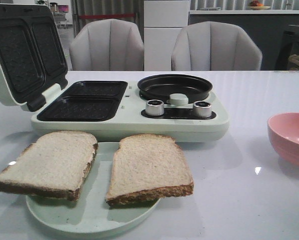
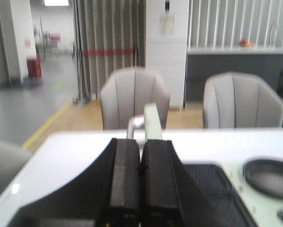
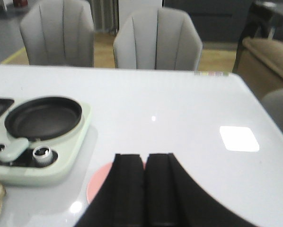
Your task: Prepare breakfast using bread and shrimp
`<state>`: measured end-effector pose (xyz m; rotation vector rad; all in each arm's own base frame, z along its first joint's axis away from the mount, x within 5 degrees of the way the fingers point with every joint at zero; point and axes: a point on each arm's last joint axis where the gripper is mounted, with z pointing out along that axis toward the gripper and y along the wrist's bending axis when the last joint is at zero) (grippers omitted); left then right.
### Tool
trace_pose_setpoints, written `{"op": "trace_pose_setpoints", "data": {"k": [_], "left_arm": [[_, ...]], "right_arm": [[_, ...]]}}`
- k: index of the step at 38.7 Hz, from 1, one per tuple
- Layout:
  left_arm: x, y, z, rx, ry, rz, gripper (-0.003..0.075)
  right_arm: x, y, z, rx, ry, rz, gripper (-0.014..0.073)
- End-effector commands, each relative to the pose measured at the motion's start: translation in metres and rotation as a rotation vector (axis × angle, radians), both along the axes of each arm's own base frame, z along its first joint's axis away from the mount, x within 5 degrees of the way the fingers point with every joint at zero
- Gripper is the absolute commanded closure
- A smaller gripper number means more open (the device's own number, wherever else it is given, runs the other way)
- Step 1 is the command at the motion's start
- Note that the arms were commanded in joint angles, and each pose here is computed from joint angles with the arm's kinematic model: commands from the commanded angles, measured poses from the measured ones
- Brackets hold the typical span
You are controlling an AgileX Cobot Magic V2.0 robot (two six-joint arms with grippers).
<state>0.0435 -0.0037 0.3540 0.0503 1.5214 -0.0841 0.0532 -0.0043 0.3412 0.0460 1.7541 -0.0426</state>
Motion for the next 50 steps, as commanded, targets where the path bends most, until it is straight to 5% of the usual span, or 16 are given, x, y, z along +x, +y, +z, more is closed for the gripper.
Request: {"op": "trace_pose_setpoints", "data": {"k": [1,8,20,23,29,32,38,50], "left_arm": [[0.010,-0.001,0.006,0.000,0.041,0.000,0.0619],[0.021,-0.002,-0.015,0.015,0.210,0.000,0.0619],[0.027,-0.003,-0.030,0.010,0.260,-0.004,0.0605],[0.027,-0.002,-0.030,0.024,0.257,0.002,0.0520],[0.027,-0.001,-0.030,0.039,0.251,0.009,0.0202],[0.027,-0.001,-0.030,0.052,0.259,0.013,0.0136],[0.026,-0.004,-0.035,0.131,0.298,-0.039,0.0137],[0.023,-0.019,-0.040,0.529,0.270,-0.301,0.0137]], "right_arm": [[0.012,-0.001,0.006,-0.007,0.041,-0.008,0.0560],[0.025,-0.002,-0.004,-0.003,0.170,-0.012,0.0560],[0.034,0.001,-0.010,0.043,0.244,0.003,0.0543],[0.034,0.001,-0.011,0.044,0.245,0.004,0.0463],[0.034,0.001,-0.011,0.044,0.247,0.004,0.0146],[0.034,0.001,-0.011,0.043,0.250,0.003,0.0032],[0.034,0.001,-0.011,0.044,0.252,0.003,-0.0007],[0.034,0.001,-0.011,0.044,0.252,0.003,-0.0007]]}}
